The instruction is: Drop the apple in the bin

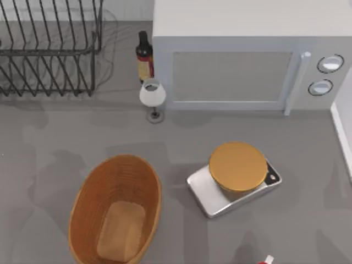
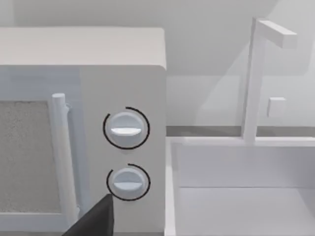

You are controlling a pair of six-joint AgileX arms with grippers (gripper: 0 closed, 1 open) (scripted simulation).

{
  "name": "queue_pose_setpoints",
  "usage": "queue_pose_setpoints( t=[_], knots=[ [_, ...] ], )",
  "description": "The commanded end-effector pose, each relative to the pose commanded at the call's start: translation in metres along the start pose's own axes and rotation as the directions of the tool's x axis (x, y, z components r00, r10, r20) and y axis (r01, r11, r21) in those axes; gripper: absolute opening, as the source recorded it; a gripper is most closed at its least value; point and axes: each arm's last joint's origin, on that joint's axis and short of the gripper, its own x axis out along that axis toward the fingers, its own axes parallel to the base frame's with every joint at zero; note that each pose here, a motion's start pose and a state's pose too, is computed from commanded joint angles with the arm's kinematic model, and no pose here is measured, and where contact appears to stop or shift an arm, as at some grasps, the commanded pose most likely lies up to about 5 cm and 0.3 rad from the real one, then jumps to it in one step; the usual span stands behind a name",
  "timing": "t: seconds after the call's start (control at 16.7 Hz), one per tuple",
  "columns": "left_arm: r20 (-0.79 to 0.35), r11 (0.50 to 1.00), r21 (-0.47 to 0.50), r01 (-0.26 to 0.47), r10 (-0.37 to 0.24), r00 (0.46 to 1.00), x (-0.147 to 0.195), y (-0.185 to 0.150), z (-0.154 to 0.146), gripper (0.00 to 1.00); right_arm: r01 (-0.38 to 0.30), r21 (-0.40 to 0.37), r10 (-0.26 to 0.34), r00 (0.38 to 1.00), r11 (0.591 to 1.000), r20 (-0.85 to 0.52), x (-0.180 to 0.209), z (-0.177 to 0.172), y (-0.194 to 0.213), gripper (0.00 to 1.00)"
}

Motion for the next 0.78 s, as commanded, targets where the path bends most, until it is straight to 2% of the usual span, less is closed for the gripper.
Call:
queue_pose_setpoints(
  t=[0.36, 0.6, 0.78],
  knots=[
    [0.003, 0.999, -0.035, 0.002, -0.002, 1.0, 0.001, -0.003, 0.008, 0.0, 0.0, 0.0, 0.0, 1.0, 1.0, 0.0, 0.0, 0.0, 0.0, 1.0],
    [0.014, 0.987, -0.161, 0.005, -0.003, 1.0, -0.002, -0.019, 0.037, 0.0, 0.0, 0.0, 0.0, 1.0, 1.0, 0.0, 0.0, 0.0, 0.0, 1.0],
    [0.022, 0.957, -0.29, 0.021, -0.015, 1.0, -0.002, -0.041, 0.066, 0.0, 0.0, 0.0, 0.0, 1.0, 1.0, 0.0, 0.0, 0.0, 0.0, 1.0]
  ],
)
